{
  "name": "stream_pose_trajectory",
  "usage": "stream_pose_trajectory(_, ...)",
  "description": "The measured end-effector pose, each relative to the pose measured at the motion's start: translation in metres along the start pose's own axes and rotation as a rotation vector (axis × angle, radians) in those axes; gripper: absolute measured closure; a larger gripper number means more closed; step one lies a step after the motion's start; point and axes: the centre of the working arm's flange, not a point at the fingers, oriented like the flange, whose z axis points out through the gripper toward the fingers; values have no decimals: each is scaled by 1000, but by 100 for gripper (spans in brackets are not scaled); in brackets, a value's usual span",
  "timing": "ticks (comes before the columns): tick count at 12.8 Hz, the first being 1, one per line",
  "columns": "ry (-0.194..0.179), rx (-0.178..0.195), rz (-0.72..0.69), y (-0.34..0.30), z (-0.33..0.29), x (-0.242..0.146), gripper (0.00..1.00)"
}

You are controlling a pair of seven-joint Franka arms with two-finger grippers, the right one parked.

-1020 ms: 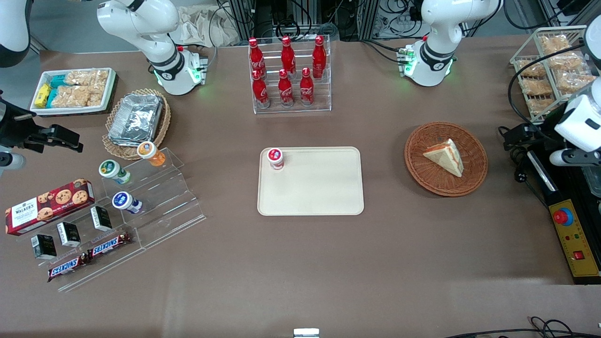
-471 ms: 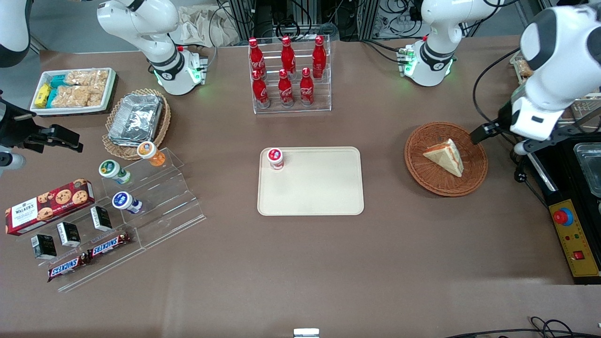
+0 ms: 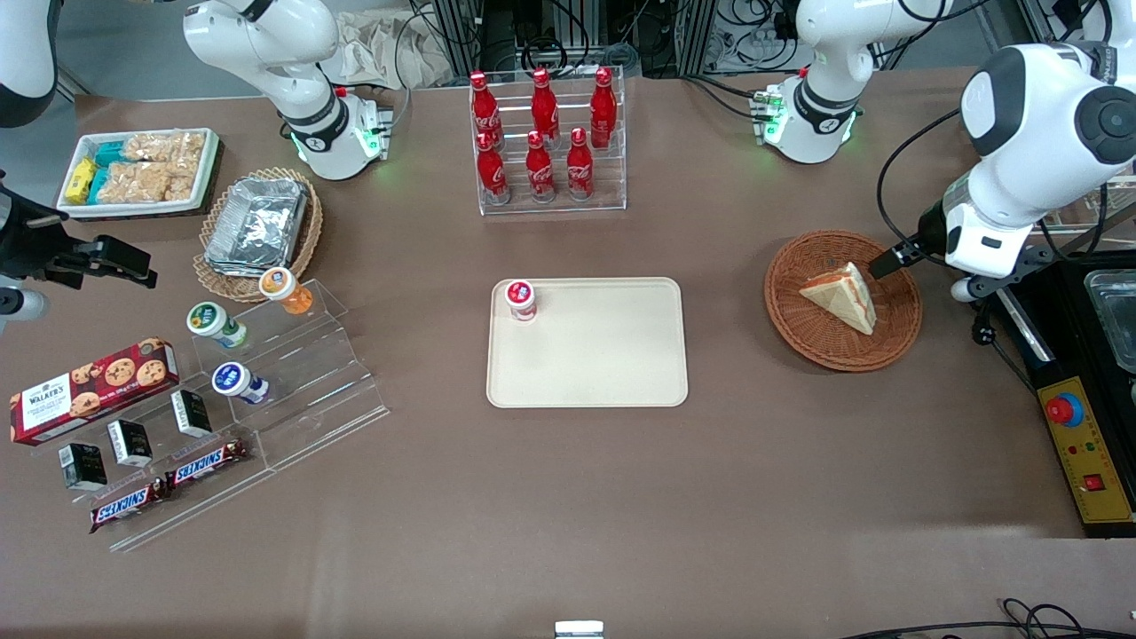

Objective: Place sandwich from basket to tray
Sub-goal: 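Move the left gripper over the wrapped sandwich in the wicker basket, then lower the open left gripper around the sandwich wedge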

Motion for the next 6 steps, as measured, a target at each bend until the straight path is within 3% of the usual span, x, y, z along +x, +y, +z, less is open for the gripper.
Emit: stream_pose_trajectory(6, 13, -7, 0, 1, -1, 1, 0)
